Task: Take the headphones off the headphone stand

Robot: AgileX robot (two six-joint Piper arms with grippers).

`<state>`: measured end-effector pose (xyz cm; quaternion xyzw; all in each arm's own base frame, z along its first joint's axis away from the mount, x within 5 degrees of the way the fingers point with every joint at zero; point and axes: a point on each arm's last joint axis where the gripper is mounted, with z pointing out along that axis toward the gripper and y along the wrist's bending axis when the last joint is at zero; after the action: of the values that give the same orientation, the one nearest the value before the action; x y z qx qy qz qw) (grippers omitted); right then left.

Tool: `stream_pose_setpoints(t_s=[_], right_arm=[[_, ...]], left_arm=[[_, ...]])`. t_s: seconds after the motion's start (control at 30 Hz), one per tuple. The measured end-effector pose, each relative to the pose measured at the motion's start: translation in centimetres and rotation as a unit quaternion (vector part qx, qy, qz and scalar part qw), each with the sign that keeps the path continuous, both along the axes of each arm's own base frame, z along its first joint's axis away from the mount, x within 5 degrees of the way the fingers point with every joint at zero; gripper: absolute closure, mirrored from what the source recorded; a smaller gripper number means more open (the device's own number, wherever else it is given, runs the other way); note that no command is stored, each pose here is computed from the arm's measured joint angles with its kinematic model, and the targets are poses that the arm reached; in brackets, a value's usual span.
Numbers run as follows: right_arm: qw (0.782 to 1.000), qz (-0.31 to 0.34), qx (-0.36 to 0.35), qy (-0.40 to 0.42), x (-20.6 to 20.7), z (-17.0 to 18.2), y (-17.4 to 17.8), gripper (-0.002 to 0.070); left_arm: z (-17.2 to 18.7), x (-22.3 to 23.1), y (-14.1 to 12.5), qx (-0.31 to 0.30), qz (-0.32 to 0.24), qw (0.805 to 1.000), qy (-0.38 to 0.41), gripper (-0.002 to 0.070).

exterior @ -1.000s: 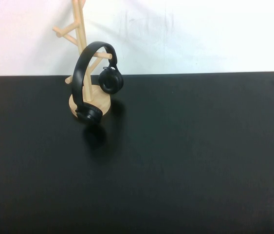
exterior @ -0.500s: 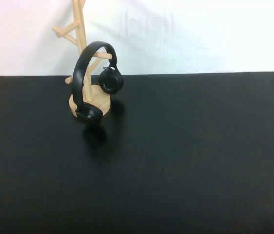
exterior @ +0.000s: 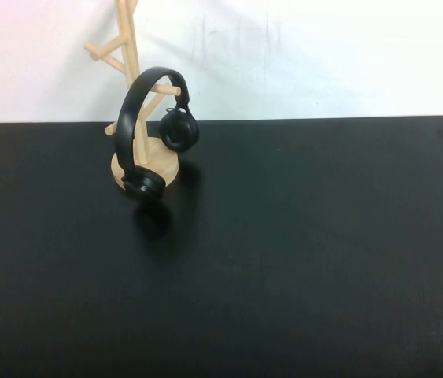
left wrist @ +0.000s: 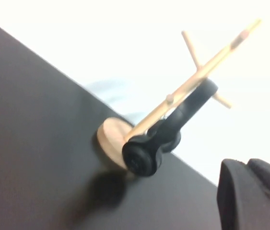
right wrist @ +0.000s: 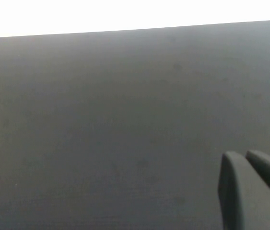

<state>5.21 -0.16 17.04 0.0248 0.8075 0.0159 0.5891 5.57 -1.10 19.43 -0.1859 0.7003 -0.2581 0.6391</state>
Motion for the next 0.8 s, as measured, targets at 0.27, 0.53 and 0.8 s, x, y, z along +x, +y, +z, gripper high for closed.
stream_pose_setpoints(t_s=[0.27, 0.53, 0.8], right_arm=[[1.000, 0.000, 0.000, 0.000, 0.0, 0.0, 0.0, 0.0685], [1.000, 0.000, 0.000, 0.000, 0.0, 0.0, 0.0, 0.0685], [1.000, 0.000, 0.000, 0.000, 0.0, 0.0, 0.0, 0.0685]], left_arm=[[2.8, -0.5, -1.1, 0.009, -0.060, 0.998, 0.023, 0.0678], [11.0, 2.7, -2.2, 0.182, -0.183, 0.944, 0.204, 0.0678], [13.9, 11.0, -2.1, 0.285, -0.249, 0.885, 0.271, 0.0678]])
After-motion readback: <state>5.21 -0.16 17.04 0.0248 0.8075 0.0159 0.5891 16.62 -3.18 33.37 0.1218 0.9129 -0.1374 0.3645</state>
